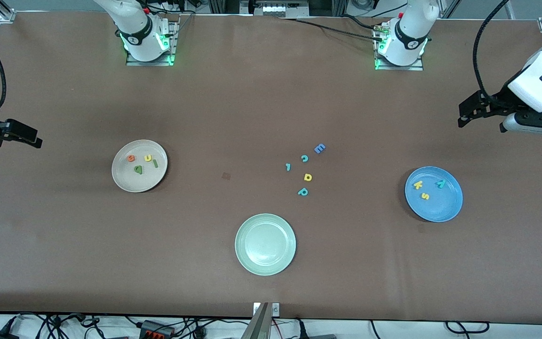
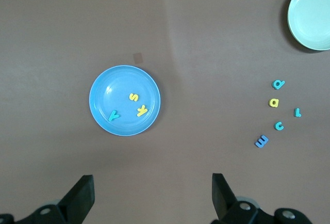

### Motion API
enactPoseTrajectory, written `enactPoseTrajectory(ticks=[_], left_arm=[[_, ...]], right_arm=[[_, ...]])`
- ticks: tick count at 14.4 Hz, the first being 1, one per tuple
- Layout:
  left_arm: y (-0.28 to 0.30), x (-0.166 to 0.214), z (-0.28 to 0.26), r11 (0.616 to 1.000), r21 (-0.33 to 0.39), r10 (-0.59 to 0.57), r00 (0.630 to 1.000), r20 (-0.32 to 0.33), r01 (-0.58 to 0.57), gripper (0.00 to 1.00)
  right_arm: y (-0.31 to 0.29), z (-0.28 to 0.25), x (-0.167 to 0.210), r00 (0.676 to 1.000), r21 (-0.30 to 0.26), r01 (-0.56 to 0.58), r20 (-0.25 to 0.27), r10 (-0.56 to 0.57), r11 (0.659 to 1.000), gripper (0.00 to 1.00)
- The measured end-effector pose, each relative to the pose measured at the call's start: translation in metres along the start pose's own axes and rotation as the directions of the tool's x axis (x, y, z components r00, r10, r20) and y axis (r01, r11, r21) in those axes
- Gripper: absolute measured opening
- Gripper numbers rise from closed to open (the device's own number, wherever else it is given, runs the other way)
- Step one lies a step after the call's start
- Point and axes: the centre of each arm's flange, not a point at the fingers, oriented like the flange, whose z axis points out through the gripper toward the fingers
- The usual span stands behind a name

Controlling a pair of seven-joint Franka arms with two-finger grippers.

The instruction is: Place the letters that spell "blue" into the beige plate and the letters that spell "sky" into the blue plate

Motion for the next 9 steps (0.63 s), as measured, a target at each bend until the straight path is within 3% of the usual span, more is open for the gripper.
enactPoseTrajectory(ticks=[9], left_arm=[[0.0, 0.0, 0.0, 1.0, 0.0, 0.0, 1.0, 0.0, 0.0, 1.0]], right_arm=[[-0.0019, -0.004, -0.0027, 1.0, 0.003, 0.003, -0.006, -0.003, 1.0, 1.0]])
